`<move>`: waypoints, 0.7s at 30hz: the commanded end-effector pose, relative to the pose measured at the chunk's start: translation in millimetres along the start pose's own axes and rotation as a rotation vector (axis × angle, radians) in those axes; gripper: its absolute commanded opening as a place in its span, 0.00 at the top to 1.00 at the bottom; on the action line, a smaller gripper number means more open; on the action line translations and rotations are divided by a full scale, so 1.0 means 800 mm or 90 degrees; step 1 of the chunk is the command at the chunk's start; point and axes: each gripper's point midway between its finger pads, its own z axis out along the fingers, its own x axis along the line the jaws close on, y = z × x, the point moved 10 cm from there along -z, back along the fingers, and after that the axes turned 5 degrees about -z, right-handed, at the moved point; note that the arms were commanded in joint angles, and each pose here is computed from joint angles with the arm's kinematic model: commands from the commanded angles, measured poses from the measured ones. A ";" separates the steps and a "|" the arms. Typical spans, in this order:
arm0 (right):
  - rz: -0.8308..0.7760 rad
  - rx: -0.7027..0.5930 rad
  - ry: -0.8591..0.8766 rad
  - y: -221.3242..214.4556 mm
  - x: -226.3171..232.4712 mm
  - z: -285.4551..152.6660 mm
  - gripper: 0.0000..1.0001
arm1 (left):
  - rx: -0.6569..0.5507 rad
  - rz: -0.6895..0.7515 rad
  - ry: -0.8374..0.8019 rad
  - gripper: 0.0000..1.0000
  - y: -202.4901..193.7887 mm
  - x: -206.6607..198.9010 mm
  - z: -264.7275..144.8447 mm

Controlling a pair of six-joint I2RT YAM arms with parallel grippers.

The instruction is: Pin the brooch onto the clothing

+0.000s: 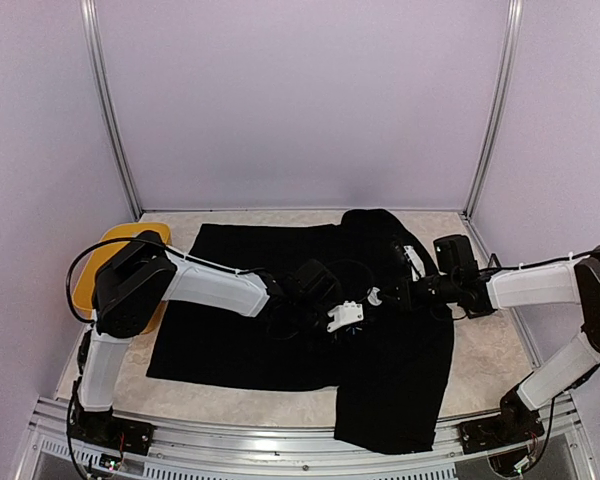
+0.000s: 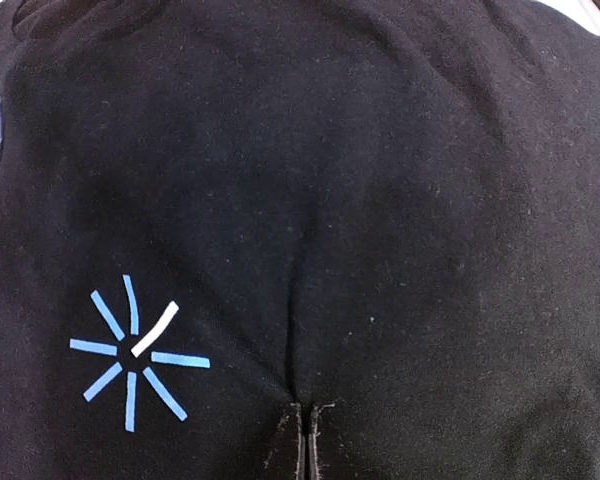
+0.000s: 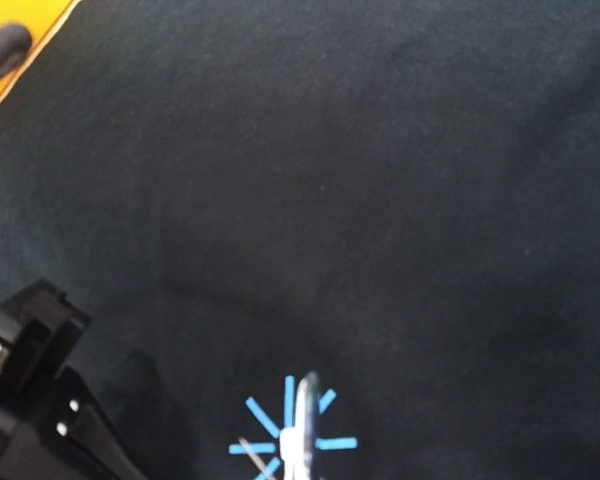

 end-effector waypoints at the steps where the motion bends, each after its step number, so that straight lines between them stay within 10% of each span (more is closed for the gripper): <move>1: -0.045 -0.036 0.017 -0.002 0.013 -0.010 1.00 | -0.003 0.003 0.017 1.00 -0.009 -0.007 -0.015; 21: -0.571 -0.316 -0.014 -0.097 0.076 -0.004 1.00 | -0.152 -0.069 0.004 1.00 0.003 -0.008 -0.037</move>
